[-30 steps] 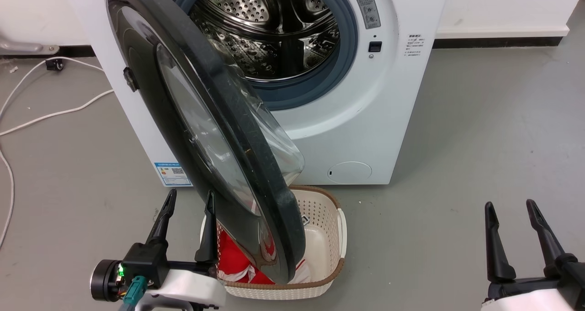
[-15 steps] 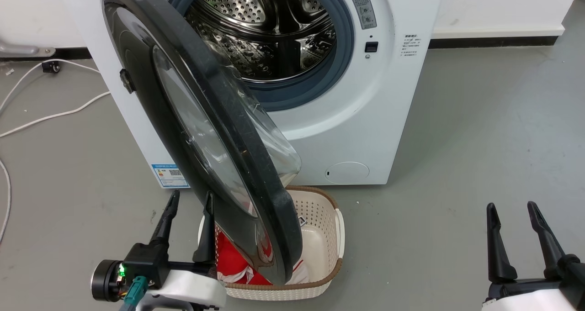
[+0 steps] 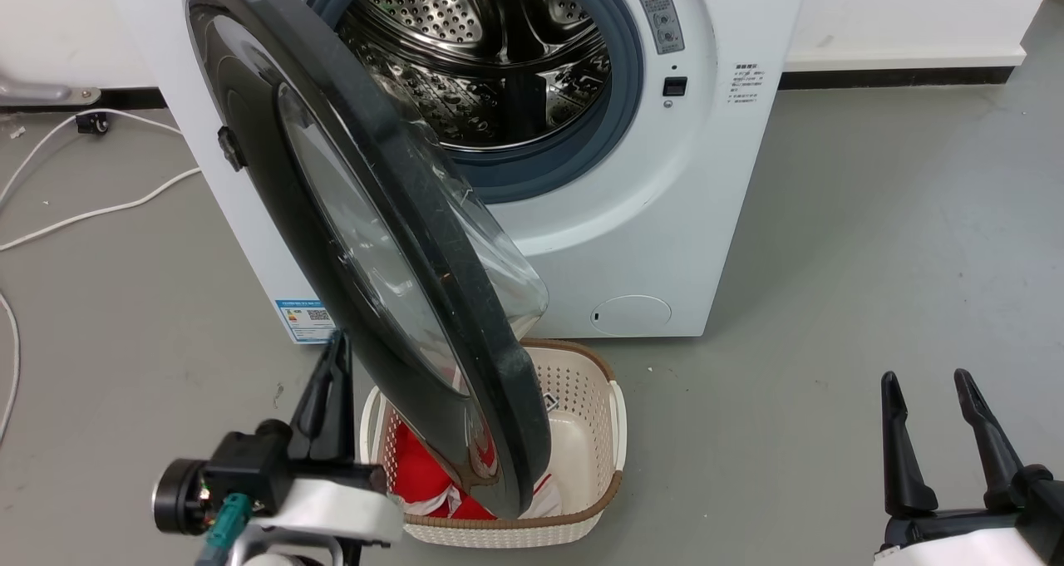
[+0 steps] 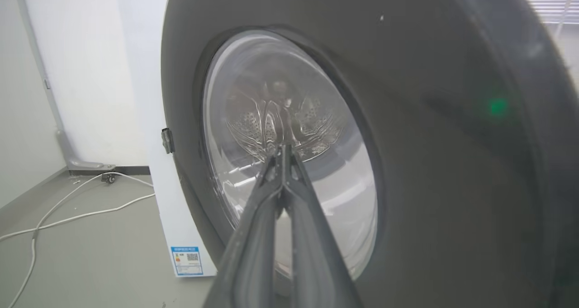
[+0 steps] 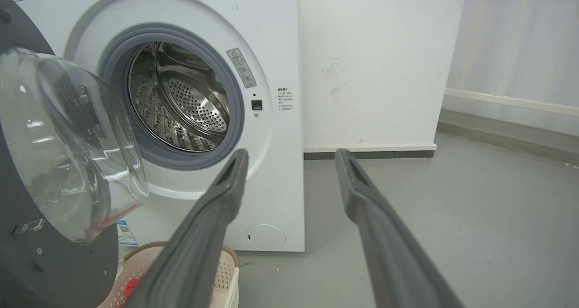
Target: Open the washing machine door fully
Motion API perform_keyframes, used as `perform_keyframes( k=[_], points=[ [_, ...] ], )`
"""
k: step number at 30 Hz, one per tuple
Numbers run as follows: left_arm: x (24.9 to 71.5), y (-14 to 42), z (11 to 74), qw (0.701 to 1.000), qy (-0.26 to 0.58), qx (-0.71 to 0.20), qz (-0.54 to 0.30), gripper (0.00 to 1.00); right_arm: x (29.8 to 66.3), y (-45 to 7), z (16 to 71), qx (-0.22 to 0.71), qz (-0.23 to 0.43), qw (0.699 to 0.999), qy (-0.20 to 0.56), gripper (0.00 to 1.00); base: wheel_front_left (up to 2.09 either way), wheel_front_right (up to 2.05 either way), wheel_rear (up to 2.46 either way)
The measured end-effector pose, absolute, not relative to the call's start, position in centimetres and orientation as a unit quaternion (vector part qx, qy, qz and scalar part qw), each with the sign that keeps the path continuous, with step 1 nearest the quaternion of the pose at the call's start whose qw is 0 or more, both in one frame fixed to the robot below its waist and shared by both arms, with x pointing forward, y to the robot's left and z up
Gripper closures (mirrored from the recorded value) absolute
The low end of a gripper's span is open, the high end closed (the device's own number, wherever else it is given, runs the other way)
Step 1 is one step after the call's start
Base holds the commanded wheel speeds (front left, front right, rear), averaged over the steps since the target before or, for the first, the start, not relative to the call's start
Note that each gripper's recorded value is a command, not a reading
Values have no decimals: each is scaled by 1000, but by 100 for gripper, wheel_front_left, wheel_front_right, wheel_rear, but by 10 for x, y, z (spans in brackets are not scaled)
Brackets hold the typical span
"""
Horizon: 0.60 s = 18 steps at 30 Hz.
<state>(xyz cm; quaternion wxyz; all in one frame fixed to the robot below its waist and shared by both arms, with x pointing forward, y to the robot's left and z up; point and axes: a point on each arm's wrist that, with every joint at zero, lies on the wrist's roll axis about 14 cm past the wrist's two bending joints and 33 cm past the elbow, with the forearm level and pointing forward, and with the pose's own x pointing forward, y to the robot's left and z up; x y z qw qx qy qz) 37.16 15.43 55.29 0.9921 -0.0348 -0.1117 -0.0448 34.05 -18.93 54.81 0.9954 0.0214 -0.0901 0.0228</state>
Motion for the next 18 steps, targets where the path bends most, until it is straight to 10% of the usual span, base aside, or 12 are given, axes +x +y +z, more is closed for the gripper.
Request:
perform_keyframes(
  k=[18],
  points=[
    [342, 156, 709, 933, -357, -16, -45, 100, 340, -191, 546, 25, 21, 996, -87, 0, 0, 0, 0]
  ],
)
